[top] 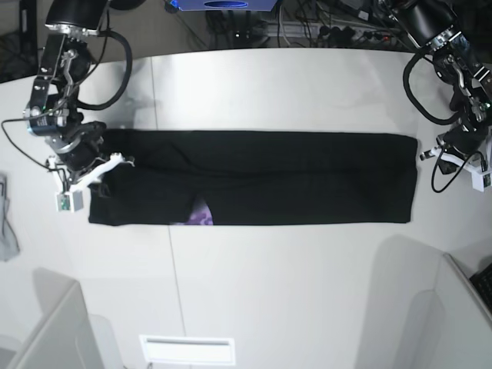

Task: Fold the T-shirt properly
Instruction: 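Grasp both ends of the folded strip with both grippers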

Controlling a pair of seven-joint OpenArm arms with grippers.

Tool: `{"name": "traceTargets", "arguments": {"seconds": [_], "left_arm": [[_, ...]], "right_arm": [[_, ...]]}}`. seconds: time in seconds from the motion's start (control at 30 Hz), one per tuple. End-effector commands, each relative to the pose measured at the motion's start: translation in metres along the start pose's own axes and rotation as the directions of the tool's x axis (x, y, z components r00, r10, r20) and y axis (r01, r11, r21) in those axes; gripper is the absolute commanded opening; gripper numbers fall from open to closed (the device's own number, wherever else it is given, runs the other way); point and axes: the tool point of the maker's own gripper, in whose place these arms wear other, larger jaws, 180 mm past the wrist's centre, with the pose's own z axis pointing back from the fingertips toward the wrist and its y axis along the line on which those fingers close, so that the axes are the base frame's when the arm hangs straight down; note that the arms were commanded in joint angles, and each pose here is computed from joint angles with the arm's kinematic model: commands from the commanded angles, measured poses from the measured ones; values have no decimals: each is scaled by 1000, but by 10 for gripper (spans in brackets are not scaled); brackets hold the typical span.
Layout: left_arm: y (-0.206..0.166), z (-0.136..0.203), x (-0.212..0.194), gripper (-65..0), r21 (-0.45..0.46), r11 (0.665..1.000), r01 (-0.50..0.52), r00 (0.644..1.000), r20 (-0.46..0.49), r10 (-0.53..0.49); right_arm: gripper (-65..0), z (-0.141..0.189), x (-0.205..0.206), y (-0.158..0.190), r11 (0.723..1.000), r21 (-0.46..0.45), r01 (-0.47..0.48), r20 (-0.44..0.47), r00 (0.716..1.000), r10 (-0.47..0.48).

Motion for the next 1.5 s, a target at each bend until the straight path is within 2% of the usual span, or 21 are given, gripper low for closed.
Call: {"name": "traceTargets", "arguments": {"seconds": [0.0, 0.07, 0.1, 0.2, 0.33, 0.53, 0.73, 1.0, 1.17, 1.4, 1.47], "left_arm": [[4, 4, 11, -650, 0, 1000, 7, 999, 47, -7], [8, 6, 10, -650, 9, 1000, 5, 998, 68, -6], [9, 7, 9, -601, 10, 1000, 7, 997, 82, -7], [10, 6, 8, -362, 9, 1000, 4, 996, 93, -5], [6, 0, 6, 0, -35, 998, 44, 995, 86, -41], [-1, -38, -18, 0, -123, 992, -33, 999, -10, 32], [-9, -62, -28, 0, -163, 979, -120, 992, -67, 110], [-30, -78, -52, -7, -208, 970, -126, 983, -157, 94], [-27, -83, -68, -293, -203, 966, -161, 972, -204, 119], [-25, -83, -70, -650, -200, 966, -165, 970, -210, 122], [-25, -83, -70, -650, -199, 966, -164, 970, -209, 121]], "right_arm": [[-650, 3, 9, -4, 1000, -11, -15, 30, 999, 15], [-650, 1, 3, 0, 1000, -2, -5, 16, 1000, 5], [-650, -1, 0, 2, 1000, 3, -6, 9, 1000, 6], [-650, -2, -9, 4, 1000, 9, -3, -14, 1000, 3], [-650, -5, -15, 14, 999, 36, -21, -31, 999, 22], [-650, -7, -24, 23, 998, 58, -25, -55, 998, 28], [-650, -7, -27, 23, 998, 58, -24, -60, 998, 28], [-650, -5, -33, 20, 998, 52, -19, -73, 997, 23], [-650, -3, -36, 19, 999, 48, -19, -79, 997, 23], [-650, -1, -43, 20, 999, 52, -9, -92, 996, 14], [-650, 1, -49, 20, 999, 51, -7, -103, 995, 12]]}}
